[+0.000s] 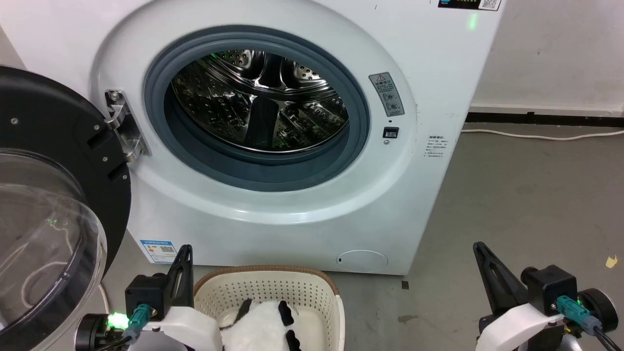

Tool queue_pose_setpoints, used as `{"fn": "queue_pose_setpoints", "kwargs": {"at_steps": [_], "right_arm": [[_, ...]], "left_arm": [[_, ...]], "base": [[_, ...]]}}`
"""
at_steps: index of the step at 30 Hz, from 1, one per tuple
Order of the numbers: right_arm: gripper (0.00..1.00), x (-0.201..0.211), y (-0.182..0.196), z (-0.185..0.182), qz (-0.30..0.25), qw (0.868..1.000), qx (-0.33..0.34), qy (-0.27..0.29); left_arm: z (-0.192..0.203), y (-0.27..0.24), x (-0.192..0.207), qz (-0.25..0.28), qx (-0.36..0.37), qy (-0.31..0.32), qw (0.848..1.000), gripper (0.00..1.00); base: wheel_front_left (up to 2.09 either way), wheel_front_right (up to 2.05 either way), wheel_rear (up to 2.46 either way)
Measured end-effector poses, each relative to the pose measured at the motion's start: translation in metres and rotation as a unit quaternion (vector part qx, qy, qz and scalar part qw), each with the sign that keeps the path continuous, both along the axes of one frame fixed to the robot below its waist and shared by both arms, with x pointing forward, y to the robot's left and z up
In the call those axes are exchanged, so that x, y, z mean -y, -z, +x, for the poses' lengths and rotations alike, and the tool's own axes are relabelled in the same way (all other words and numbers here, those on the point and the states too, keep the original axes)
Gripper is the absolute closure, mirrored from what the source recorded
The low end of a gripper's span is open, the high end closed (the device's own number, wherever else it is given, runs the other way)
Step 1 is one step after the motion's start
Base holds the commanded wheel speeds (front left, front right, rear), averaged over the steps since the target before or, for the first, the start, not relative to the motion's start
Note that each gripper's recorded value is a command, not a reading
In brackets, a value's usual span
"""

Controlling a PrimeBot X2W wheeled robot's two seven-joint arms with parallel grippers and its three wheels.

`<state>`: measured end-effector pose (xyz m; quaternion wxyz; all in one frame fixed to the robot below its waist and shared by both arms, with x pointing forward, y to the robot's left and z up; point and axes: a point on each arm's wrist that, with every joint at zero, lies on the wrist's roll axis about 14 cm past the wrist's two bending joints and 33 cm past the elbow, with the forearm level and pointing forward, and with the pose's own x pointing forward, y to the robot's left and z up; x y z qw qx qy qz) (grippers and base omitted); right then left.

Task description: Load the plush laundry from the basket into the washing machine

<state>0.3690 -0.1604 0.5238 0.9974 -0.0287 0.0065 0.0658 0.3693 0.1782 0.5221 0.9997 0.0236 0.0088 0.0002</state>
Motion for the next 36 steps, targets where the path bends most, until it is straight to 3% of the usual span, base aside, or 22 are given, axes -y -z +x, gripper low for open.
{"fn": "queue_pose_setpoints", "kwargs": {"at_steps": [21, 22, 36], "right_arm": [[1.00, 0.0001, -0.0001, 0.0000, 0.000, 1.000, 0.000, 0.000], [0.00, 0.0001, 0.0001, 0.0000, 0.000, 1.000, 0.000, 0.000], [0.00, 0.0009, -0.0032, -0.0011, 0.003, 1.000, 0.008, 0.001]], "left_arm": [[0.0000, 0.0000, 0.0000, 0.000, 0.000, 0.000, 1.000, 1.00], [-0.0001, 0.0002, 0.0001, 0.000, 0.000, 0.000, 1.000, 0.00], [-0.0006, -0.0043, 0.0006, -0.006, 0.010, 0.001, 1.000, 0.00]], "base": [[0.00, 0.00, 0.00], [0.00, 0.00, 0.00], [0.00, 0.00, 0.00]]}}
